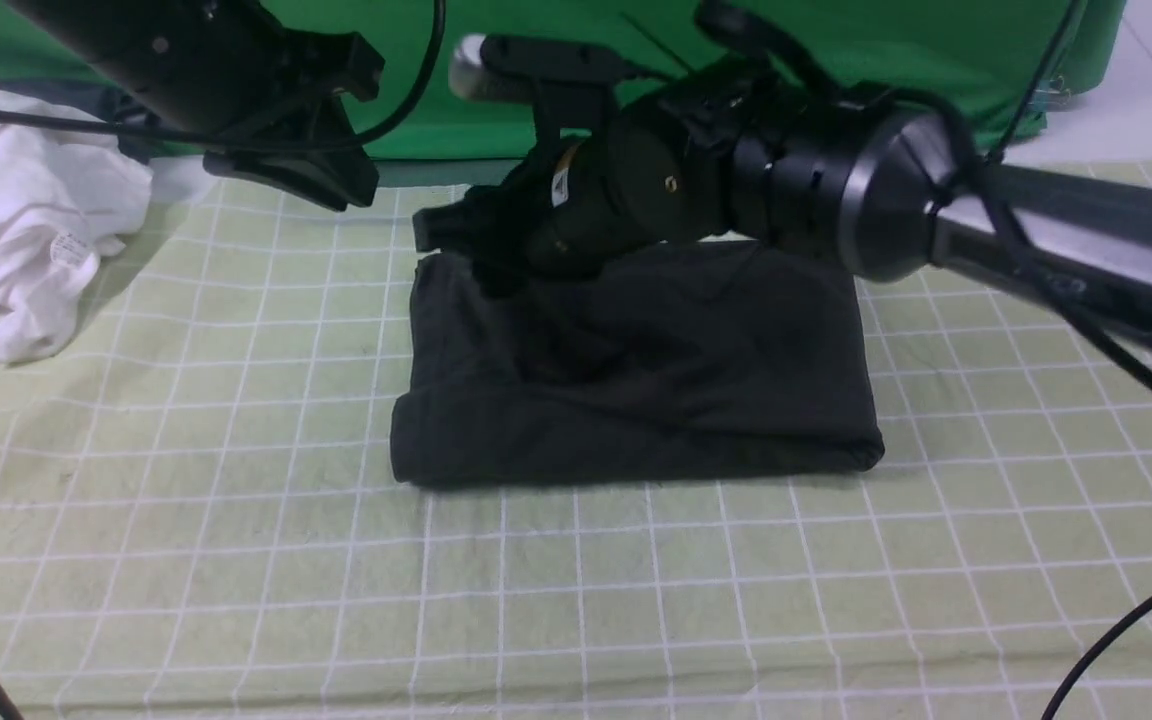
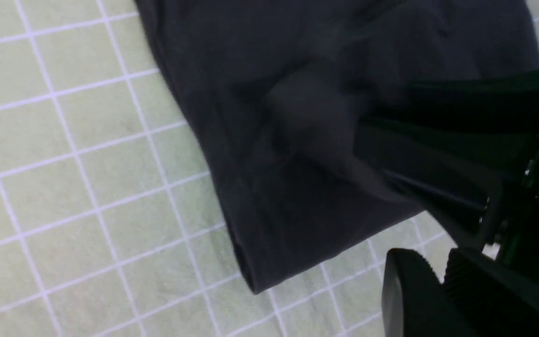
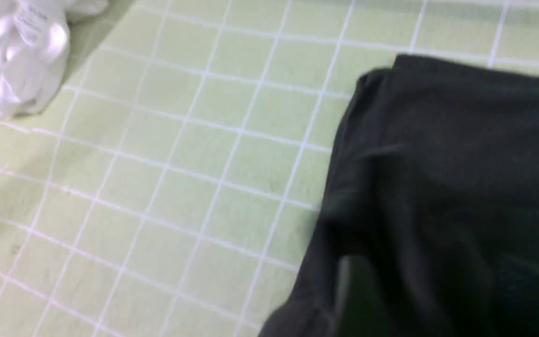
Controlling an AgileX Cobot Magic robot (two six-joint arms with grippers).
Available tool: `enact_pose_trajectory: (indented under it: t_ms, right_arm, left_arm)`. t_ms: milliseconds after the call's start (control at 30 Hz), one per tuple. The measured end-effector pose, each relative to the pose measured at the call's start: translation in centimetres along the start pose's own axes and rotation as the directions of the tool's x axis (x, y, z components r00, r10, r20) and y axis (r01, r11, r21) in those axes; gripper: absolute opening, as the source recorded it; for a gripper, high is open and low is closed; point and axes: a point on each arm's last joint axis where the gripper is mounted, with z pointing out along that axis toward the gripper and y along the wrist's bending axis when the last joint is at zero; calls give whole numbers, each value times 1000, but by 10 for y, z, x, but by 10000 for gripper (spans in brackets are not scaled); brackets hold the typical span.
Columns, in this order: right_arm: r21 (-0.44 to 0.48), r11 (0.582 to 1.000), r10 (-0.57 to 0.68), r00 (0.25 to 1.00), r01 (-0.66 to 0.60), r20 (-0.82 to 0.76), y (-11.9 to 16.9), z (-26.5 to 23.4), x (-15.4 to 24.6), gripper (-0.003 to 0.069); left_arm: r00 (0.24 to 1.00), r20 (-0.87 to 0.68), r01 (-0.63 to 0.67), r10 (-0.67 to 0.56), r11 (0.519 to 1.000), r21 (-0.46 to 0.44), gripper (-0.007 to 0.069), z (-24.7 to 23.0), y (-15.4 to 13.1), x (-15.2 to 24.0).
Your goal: Fold a long-sleeved shirt over a green coffee tablecloth.
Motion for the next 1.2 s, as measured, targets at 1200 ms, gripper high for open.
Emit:
enact_pose_trajectory:
  t_ms: [1200]
  right_arm:
    - [272, 946, 2, 833, 178, -553, -179, -45, 68, 577]
  left_arm:
    - [932, -105, 348, -348, 937, -16, 382, 125, 44, 79]
